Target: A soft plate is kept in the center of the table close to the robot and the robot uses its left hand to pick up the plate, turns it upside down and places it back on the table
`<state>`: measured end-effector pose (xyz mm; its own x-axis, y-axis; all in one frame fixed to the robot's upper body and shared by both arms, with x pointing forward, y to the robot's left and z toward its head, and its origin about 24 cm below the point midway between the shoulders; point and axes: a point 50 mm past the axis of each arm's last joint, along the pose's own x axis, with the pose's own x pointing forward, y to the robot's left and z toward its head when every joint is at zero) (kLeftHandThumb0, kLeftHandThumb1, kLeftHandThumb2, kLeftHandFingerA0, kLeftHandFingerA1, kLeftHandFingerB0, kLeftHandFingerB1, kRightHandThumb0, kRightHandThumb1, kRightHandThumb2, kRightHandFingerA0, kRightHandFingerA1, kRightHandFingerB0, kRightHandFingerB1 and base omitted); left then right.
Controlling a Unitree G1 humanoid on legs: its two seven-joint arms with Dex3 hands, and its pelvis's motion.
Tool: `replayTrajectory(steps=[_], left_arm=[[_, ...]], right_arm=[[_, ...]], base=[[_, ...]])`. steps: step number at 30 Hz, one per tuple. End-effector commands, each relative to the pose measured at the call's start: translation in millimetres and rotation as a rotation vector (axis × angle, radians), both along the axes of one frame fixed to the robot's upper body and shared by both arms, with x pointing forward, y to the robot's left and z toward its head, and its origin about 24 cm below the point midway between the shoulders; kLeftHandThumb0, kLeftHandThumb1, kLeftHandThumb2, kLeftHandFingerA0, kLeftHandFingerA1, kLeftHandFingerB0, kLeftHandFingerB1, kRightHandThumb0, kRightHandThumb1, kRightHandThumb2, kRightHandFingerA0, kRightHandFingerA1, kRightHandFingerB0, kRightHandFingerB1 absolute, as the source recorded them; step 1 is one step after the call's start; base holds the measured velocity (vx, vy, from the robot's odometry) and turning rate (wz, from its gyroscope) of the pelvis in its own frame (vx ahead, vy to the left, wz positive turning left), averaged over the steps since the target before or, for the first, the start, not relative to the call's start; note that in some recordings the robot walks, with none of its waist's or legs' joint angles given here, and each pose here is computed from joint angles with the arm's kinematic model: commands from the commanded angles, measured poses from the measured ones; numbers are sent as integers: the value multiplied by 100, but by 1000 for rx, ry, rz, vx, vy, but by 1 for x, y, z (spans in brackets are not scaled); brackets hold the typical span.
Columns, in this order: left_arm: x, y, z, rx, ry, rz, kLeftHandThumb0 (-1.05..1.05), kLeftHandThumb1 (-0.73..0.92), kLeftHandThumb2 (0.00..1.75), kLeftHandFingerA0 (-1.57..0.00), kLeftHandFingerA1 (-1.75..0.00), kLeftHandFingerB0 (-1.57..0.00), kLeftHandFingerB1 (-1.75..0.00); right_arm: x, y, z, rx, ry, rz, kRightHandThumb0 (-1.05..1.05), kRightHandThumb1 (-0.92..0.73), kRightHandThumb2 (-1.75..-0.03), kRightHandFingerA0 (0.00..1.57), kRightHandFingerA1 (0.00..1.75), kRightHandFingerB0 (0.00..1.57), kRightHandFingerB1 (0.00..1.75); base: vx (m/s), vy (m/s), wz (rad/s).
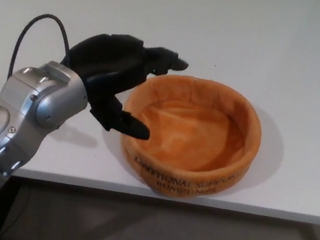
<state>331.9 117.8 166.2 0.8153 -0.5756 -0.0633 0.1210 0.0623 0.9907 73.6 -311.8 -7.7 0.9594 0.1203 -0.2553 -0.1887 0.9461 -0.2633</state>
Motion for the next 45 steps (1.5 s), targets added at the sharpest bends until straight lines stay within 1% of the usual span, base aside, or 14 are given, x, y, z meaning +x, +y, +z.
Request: replayTrajectory(steps=[1,5,8,9,10,18,19,20,24,25,27,35,40,45], left_arm=[[2,0,-6,127,-23,7,-90,58,59,-26,-31,-24,-28],[2,-5,-11,151,-25,-5,-90,59,60,-26,-32,-24,-28],[2,-9,-16,163,-25,-15,-91,60,60,-26,-34,-25,-28],[2,-11,-18,167,-24,-19,-91,60,60,-26,-34,-25,-28],[1,-13,-20,170,-26,-24,-90,60,60,-28,-34,-26,-29],[2,-22,-34,199,-22,-39,-91,63,61,-28,-34,-25,-29],[2,-26,-35,175,-17,-37,-96,54,70,-25,-38,-22,-32],[3,-29,-36,159,-14,-35,-92,64,61,-26,-36,-24,-28],[2,-33,-36,140,-24,-40,-92,64,61,-26,-38,-24,-28],[3,-33,-36,137,-19,-39,-90,63,60,-26,-36,-25,-28],[3,-36,-37,130,-4,-39,-90,63,60,-26,-36,-25,-28],[2,-42,-43,155,-11,-61,-92,64,60,-27,-37,-25,-28],[5,-41,-37,154,-7,-59,-91,64,61,-27,-36,-26,-29],[5,-39,-35,182,-6,-76,-90,64,61,-27,-36,-26,-29]], right_arm=[[-2,-1,2,12,22,-15,-76,-92,-70,29,38,14,24],[2,-4,-1,-11,28,-13,-77,-92,-71,30,36,12,22],[2,-2,3,-3,16,-8,-76,-92,-71,30,39,13,24],[2,-2,4,7,16,-10,-77,-75,-107,24,51,7,36],[2,-2,3,10,18,-10,-76,-92,-69,29,37,14,23],[6,-3,0,-9,19,4,-77,-92,-70,30,35,13,23],[7,-4,0,-15,16,5,-77,-92,-70,29,34,12,23],[9,-4,1,-18,14,6,-78,-92,-69,30,35,14,24],[13,-1,3,-9,1,16,-75,-92,-69,30,35,14,24],[14,0,4,-3,-3,30,-75,-92,-72,23,37,8,22],[15,2,7,4,-10,60,-75,-92,-73,21,38,8,22],[13,5,18,14,-6,74,-75,-92,-73,21,37,7,21],[12,7,22,14,-2,71,-75,-92,-72,20,37,7,21],[11,8,22,19,3,57,-73,-92,-72,22,37,9,22]], base=[[0,0,0],[0,0,0],[0,0,0],[0,0,0],[0,0,0],[0,0,0],[0,0,0],[0,0,0],[0,0,0],[0,0,0],[0,0,0],[0,0,0],[0,0,0],[0,0,0]])
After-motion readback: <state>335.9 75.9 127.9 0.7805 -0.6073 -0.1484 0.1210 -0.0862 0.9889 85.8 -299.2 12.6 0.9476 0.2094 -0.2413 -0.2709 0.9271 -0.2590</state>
